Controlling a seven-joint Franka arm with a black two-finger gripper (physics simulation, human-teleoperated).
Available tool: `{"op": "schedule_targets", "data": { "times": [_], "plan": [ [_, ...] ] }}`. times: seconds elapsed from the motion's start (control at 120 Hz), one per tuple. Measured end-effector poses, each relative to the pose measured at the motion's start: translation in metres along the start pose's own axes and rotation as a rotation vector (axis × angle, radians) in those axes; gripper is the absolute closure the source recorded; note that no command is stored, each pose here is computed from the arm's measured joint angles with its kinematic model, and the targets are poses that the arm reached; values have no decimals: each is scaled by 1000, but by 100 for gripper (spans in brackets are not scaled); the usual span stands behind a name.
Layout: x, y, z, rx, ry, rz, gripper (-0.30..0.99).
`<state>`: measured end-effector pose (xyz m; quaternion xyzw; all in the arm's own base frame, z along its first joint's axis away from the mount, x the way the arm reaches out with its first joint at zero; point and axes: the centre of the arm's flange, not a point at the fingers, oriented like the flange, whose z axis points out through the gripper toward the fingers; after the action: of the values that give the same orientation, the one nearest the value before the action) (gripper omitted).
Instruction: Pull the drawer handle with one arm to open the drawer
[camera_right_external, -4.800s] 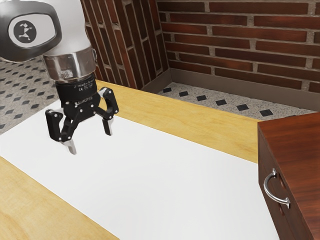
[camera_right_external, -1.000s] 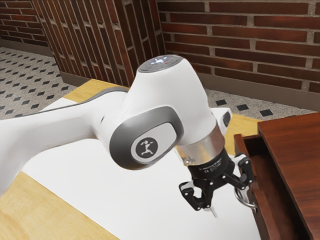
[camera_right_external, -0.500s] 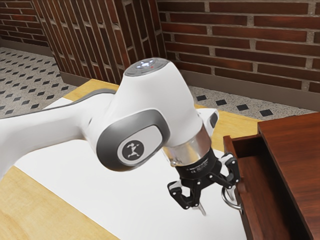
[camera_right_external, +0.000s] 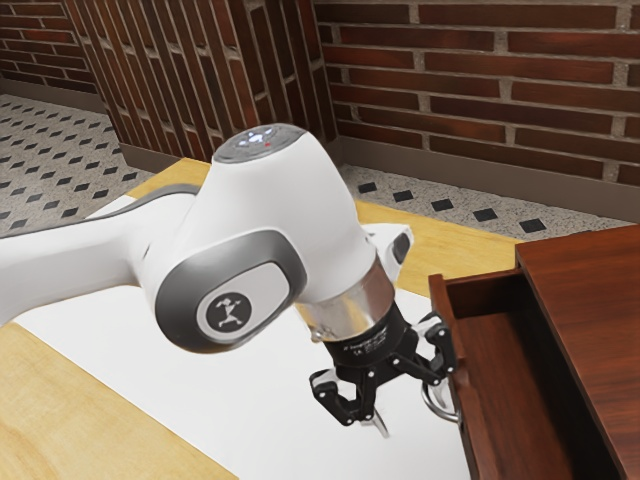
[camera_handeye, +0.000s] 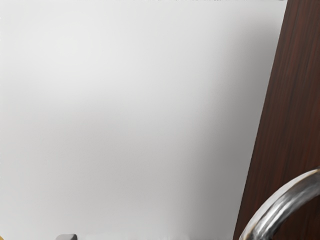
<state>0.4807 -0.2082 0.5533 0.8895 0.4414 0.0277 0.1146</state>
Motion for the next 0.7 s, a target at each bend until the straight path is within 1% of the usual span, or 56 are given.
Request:
{"op": "schedule_targets", "data": {
  "times": [0.7],
  "plan": [
    [-2,-39,-11,1,25,9,28]
  ]
}}
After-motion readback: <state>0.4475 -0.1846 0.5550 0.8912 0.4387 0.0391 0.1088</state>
